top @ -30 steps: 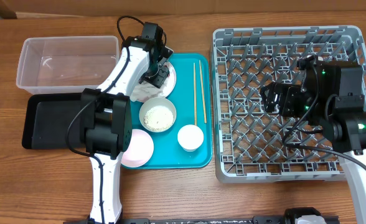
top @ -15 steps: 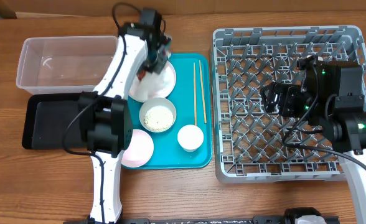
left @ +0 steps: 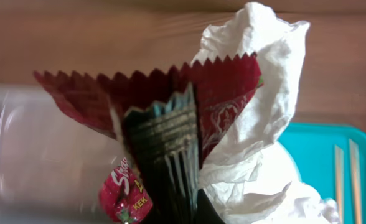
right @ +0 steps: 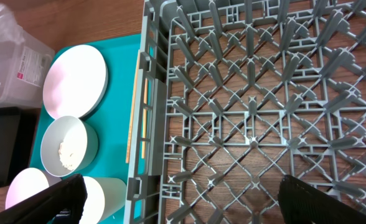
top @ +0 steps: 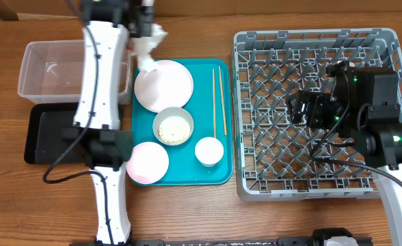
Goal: Sort waste into correct bins and load items into the dishwasher
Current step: 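Carry the wrapper and tissue left and drop them into the clear bin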
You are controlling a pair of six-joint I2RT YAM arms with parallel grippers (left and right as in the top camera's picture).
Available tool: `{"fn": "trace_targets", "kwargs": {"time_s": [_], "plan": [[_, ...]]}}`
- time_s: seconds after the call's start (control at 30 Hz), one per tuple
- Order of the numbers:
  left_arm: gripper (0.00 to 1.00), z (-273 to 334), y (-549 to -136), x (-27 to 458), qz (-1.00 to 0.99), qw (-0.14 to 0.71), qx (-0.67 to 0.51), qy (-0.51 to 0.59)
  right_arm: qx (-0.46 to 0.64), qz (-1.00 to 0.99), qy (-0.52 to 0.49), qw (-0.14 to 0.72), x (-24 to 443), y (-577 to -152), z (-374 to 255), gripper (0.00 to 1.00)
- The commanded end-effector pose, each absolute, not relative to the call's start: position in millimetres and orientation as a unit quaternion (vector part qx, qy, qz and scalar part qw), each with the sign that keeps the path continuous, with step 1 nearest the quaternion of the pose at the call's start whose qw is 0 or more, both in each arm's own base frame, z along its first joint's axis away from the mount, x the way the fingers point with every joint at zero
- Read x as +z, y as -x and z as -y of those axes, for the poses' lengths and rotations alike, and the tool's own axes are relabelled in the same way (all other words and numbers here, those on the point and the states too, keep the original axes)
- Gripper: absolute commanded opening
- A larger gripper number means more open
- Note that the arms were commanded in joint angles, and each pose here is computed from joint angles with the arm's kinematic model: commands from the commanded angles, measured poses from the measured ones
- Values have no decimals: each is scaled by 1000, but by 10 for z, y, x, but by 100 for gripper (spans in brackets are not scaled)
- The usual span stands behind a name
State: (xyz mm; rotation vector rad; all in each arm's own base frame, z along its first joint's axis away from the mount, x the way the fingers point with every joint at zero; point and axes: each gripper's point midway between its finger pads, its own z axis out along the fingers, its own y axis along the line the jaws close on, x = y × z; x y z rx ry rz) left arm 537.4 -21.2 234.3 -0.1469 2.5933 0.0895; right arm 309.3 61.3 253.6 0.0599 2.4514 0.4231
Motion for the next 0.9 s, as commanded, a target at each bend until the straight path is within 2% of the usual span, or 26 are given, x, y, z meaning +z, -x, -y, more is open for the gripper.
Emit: {"fn": "trace_targets", "kwargs": {"time_s": [0.0, 0.2, 0.3, 0.33, 0.37, 0.4, 0.43, 0.47, 0.5, 0.7, 0.8, 0.87], "plan": [[4, -368, -5302, 2248, -938, 253, 35, 234, 164, -929, -22, 332, 2624, -3119, -612, 100], [4, -934, -5224, 1773, -886, 211, 30, 412, 164, -929, -22, 332, 2624, -3118, -612, 100], [5, -1047, -5229, 1526, -871, 199, 29, 449, 164, -929, -22, 332, 2623, -3116, -612, 100], [16, -1071, -5245, 1447, -868, 198, 29, 454, 164, -929, -22, 331, 2620, -3114, -612, 100], [32, -1080, -5255, 1379, -868, 197, 29, 454, 164, -929, -22, 330, 2618, -3112, -612, 100], [54, -1085, -5258, 1330, -869, 195, 30, 454, 164, -929, -22, 330, 2617, -3109, -612, 100], [87, -1081, -5250, 1271, -873, 191, 33, 448, 164, -929, -22, 330, 2616, -3109, -612, 100], [97, -1075, -5253, 1271, -880, 190, 34, 435, 164, -929, -22, 330, 2616, -3109, -612, 100], [100, -1065, -5265, 1290, -889, 192, 34, 415, 164, -929, -22, 330, 2617, -3109, -612, 100], [100, -833, -5392, 1831, -936, 229, -13, 267, 164, -929, -22, 331, 2619, -3112, -612, 100], [93, -476, -5326, 2387, -951, 261, -80, 142, 164, -929, -22, 331, 2620, -3113, -612, 100], [92, -374, -5231, 2630, -950, 275, -92, 120, 164, -929, -22, 330, 2619, -3111, -613, 100]]}}
